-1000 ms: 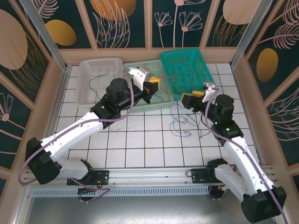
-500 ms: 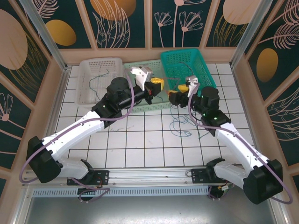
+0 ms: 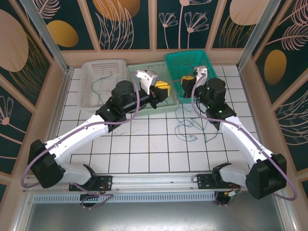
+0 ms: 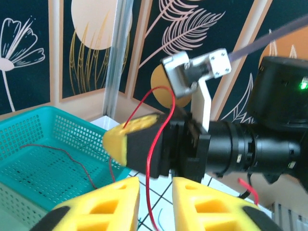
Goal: Untangle the cables
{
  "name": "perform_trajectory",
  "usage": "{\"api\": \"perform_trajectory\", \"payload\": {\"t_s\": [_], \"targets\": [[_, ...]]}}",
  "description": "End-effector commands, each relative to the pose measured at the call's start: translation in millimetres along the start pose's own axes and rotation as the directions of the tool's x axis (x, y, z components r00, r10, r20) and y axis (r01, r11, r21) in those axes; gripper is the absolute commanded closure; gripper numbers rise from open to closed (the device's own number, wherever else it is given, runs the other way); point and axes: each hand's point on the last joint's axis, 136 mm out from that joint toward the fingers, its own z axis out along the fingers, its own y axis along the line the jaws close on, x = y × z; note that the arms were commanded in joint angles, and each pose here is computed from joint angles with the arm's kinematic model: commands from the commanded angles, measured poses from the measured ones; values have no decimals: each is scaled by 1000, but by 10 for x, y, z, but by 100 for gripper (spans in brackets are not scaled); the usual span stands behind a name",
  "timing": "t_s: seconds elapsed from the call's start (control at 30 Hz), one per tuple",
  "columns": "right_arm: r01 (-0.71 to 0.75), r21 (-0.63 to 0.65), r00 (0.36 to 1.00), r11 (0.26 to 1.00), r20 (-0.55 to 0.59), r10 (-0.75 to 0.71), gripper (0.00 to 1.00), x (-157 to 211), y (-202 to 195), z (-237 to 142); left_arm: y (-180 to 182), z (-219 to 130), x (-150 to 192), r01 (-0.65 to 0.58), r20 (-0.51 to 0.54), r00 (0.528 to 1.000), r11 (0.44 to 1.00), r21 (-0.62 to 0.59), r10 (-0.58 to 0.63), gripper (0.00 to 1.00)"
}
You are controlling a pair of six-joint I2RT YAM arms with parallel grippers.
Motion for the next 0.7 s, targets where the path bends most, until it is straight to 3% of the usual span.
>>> {"api": "perform_trajectory", "payload": {"t_s": [0.0, 0.03, 0.1, 0.2, 0.4, 0.67], "targets": [[8, 45, 999, 999, 37, -10, 100, -232, -189, 7, 94, -38, -27, -11, 29, 1000, 999, -44, 12, 57], [0, 59, 999, 998, 34, -2, 100, -254, -272, 24, 122, -47, -5, -12, 27, 1000, 998, -62, 14, 43], [-14, 92, 1000, 996, 27, 12, 100, -319, -441, 59, 184, -75, 31, -16, 21, 1000, 995, -96, 18, 31], [-32, 139, 999, 990, 1, 32, 100, -398, -689, 175, 255, -122, 91, -13, 16, 1000, 991, -136, 16, 2], [-64, 190, 991, 980, -99, 84, 100, -415, -1123, 610, 403, -164, 341, -8, -41, 999, 980, -201, -1, 1], [-106, 279, 955, 954, -238, 175, 100, 33, -1669, 1124, 561, -303, 708, 19, -94, 995, 963, -270, -46, 1]]}}
